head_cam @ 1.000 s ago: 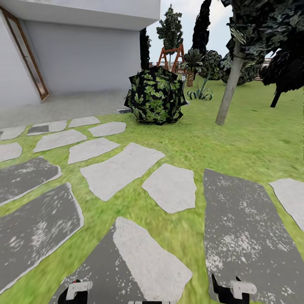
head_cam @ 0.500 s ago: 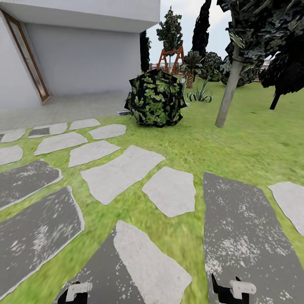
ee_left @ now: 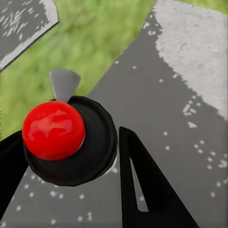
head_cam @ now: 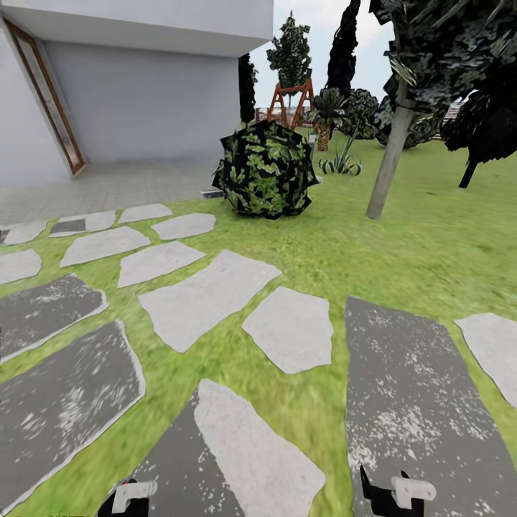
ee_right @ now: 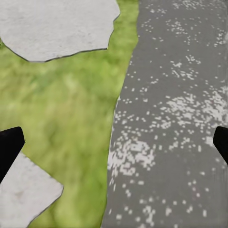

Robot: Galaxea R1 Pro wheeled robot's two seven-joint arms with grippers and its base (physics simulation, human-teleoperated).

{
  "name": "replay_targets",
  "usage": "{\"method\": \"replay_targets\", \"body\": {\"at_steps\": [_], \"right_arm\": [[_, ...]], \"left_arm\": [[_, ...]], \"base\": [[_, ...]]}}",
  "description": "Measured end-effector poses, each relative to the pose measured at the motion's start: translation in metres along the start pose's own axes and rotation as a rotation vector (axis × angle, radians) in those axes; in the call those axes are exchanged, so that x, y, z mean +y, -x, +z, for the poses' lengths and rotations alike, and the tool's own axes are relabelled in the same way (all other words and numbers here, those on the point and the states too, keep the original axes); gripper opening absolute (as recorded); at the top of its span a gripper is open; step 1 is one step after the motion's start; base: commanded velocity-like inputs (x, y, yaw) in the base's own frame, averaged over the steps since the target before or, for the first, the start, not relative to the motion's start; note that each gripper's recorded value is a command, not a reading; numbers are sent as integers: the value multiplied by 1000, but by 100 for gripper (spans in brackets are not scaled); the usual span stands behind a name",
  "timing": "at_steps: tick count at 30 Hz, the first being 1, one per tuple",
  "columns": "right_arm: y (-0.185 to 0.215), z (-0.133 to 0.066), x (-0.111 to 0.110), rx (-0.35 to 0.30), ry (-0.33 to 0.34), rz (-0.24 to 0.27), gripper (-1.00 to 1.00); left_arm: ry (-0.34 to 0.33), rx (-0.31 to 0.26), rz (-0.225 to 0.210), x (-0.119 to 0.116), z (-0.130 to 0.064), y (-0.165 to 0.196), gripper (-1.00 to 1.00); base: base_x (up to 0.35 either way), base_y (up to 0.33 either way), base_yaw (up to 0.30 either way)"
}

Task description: In the garden, pick up the pesticide atomizer on the floor and spray pesticide onto both trees until each tree trunk is fully covered.

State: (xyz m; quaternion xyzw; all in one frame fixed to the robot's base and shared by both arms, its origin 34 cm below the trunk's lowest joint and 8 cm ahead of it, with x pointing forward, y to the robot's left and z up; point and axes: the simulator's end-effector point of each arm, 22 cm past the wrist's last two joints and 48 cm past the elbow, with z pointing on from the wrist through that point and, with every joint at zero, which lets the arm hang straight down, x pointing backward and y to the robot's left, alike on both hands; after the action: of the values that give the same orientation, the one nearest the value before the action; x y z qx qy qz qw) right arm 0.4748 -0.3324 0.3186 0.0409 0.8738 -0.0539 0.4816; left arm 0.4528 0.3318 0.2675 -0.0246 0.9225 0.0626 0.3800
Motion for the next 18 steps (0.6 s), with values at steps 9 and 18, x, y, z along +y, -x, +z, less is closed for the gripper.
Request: {"method": "replay_targets", "body": {"at_steps": [9, 18], "right_arm": [[0, 0, 0, 0, 0, 0, 100], [2, 0, 0, -5, -1, 0, 100]], "left_arm": [[0, 0, -1, 0, 0, 0, -100], [0, -5, -2, -1, 0, 2, -100]], "base": [[0, 0, 262], [0, 0, 277]]}}
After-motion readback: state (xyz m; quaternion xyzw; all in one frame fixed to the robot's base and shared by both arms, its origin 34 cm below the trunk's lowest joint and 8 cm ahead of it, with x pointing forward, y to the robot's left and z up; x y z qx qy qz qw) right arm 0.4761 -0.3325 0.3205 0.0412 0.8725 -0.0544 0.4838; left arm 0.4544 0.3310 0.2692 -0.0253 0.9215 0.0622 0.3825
